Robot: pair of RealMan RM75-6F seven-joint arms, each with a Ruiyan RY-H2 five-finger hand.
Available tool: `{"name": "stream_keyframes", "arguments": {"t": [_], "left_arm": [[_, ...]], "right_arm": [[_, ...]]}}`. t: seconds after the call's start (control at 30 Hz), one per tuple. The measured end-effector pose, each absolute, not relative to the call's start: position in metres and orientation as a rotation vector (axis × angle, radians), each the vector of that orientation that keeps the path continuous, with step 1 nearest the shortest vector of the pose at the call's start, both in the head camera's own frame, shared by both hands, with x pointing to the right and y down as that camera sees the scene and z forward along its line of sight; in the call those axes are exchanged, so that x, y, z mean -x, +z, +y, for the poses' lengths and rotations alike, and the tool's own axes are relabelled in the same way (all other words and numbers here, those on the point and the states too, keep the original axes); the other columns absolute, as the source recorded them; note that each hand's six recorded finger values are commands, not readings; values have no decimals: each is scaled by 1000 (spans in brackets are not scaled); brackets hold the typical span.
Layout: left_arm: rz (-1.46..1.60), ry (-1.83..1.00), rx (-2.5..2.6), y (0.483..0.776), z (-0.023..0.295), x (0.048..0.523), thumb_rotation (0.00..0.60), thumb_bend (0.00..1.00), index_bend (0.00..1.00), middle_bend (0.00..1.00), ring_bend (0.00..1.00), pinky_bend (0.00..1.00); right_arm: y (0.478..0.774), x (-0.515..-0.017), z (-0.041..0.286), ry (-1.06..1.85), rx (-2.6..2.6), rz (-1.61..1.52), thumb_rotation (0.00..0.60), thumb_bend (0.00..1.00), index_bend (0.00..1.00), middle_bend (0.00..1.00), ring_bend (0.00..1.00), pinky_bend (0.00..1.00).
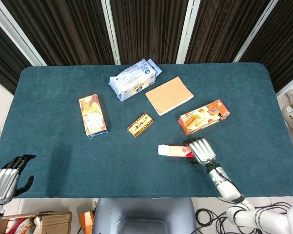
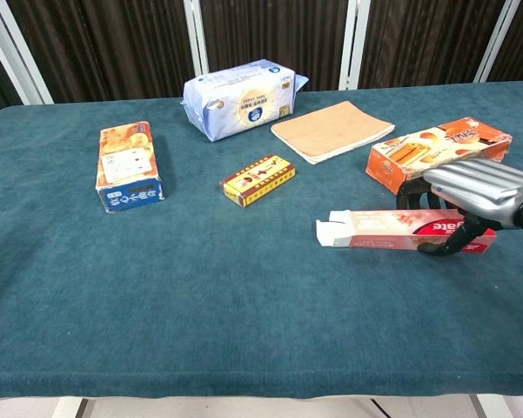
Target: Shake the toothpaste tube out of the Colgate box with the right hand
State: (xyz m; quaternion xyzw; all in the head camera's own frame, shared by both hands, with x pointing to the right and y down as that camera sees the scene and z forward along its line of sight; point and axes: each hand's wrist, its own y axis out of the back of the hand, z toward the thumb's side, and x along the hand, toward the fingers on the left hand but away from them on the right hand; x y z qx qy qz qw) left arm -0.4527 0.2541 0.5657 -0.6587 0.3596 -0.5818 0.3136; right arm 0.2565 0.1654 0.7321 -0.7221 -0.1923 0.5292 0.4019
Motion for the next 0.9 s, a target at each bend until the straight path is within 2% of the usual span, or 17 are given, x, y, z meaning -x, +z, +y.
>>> {"name": "stream_keyframes", "arguments": {"t": [0.57,0.9], "left_arm": [[960,-1545,1720,563,255,455,600,419,238,232,216,393],[982,-1554,1707,557,257,459,600,420,237,232,216,394]], "right_arm": [[724,-253,163,1278,1807,-480,600,207,420,442,466,493],[682,-240,152,1020,1596,-383,600,207,427,442,466,494]]}}
